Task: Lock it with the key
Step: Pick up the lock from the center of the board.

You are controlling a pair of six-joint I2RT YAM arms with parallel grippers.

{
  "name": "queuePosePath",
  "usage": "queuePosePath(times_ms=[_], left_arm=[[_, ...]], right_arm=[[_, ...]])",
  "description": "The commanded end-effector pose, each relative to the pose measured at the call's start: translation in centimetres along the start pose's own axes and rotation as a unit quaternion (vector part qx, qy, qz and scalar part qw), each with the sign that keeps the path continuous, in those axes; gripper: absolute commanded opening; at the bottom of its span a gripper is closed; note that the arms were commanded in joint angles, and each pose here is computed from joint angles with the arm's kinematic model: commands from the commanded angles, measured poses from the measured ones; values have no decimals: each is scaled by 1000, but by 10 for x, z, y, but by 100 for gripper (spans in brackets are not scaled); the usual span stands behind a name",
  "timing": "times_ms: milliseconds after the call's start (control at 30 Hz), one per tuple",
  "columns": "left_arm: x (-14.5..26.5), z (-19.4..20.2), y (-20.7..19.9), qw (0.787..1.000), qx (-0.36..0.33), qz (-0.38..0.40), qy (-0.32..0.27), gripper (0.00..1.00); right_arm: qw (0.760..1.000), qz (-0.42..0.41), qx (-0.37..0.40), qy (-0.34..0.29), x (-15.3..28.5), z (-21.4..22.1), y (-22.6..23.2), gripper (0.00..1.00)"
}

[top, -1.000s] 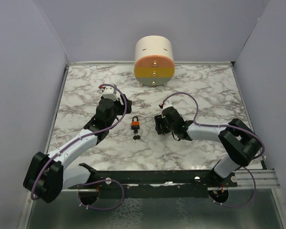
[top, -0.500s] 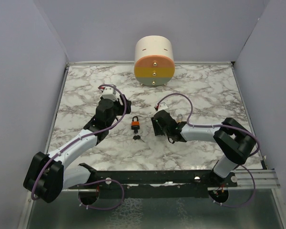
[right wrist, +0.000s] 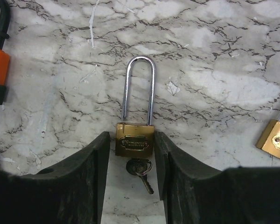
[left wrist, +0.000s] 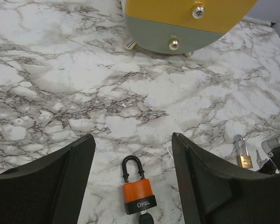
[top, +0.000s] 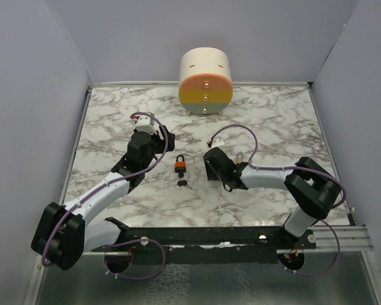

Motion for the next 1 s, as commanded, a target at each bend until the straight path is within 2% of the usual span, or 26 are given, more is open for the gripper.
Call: queuePosePath(times_ms=[0, 133, 167, 333, 500, 733, 967], left_arm=[[1, -7, -3, 1000, 12, 12, -13, 70], [1, -9, -5, 1000, 15, 15, -16, 69], [1, -10, -5, 1000, 15, 16, -16, 69], [2, -16, -8, 999, 8, 22, -22, 70], [5, -23, -6, 999, -2, 13, -31, 70], [12, -35, -2, 999, -18, -5, -47, 70], [21, -53, 2, 997, -26, -19, -77, 70]], right_arm=[[994, 50, 37, 87, 3, 45, -21, 37], [993, 61, 41, 92, 5, 45, -24, 5], [993, 62, 42, 90, 5, 43, -24, 1], [995, 62, 53, 63, 5, 18, -19, 1], [996, 50, 70, 10, 4, -27, -6, 1], [986, 48, 104, -118, 18, -108, 4, 1], [949, 13, 124, -290, 67, -159, 0, 1]])
Point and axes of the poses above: each gripper's point midway between its finger pads, its own x axis back along the fingers, its own y axis along the line the jaws close on, z = x × y, the point moved 3 cm from there along x, back along the fingers, and after that the axes turned 1 degree about x, right-handed, at the moved point
